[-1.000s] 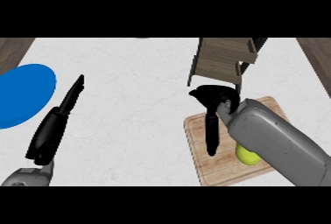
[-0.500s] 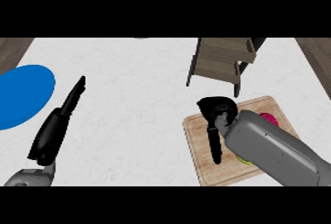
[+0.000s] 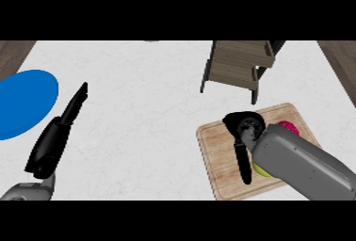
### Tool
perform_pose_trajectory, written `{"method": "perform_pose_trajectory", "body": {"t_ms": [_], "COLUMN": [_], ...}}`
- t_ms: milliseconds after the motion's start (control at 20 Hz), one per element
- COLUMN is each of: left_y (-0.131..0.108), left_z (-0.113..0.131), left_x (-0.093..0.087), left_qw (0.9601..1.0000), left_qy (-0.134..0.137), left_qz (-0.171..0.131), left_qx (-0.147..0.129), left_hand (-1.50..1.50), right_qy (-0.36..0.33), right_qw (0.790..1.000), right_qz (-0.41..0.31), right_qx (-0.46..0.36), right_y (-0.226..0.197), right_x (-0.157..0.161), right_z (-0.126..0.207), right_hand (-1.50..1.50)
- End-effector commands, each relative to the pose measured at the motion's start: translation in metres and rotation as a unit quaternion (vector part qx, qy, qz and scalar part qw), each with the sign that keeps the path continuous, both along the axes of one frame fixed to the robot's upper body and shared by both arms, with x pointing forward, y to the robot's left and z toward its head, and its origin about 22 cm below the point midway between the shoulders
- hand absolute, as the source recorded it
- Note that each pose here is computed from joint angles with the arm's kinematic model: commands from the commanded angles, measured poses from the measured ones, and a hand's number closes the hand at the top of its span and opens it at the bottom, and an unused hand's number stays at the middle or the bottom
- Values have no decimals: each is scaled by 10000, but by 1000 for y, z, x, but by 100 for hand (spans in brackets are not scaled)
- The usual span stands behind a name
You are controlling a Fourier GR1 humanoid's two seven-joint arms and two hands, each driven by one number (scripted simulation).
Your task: Pick the pear from the cutting board and place it in the tiered basket
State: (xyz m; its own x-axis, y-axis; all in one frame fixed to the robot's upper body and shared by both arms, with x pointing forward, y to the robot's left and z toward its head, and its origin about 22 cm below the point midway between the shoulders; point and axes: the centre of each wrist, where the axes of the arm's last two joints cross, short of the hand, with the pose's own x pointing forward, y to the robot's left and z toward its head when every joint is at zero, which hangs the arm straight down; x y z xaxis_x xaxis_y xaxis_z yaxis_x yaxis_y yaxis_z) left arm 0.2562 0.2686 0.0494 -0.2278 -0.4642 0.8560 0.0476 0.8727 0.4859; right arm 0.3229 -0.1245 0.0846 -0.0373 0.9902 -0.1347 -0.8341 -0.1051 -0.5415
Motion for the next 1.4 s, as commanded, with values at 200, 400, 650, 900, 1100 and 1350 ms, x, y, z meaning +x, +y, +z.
{"method": "perform_pose_trajectory", "body": {"t_ms": [200,400,650,900,1100,1350], "left_y": [-1,-10,-15,1,-20,-20], "left_z": [-3,-8,-7,-2,16,-3], "left_x": [-9,4,0,0,4,4], "left_qw": [10000,10000,10000,10000,9999,9999], "left_qy": [-11,-35,-1,-59,-25,-14], "left_qz": [3,-22,-60,-28,-81,-101], "left_qx": [1,-29,-57,32,56,-69], "left_hand": [0,0,0,0,0,0], "right_qy": [-565,-737,-670,-465,-514,-588], "right_qw": [9930,9912,9913,9916,9917,9908], "right_qz": [-397,-433,-571,-683,-673,-801], "right_qx": [-954,-1012,-975,-995,-970,-921], "right_y": [-7,-20,-21,-34,-31,-51], "right_x": [-7,-10,-6,-11,-17,-9], "right_z": [12,10,-4,-18,-32,-47], "right_hand": [-150,-150,-150,-150,-150,-150]}}
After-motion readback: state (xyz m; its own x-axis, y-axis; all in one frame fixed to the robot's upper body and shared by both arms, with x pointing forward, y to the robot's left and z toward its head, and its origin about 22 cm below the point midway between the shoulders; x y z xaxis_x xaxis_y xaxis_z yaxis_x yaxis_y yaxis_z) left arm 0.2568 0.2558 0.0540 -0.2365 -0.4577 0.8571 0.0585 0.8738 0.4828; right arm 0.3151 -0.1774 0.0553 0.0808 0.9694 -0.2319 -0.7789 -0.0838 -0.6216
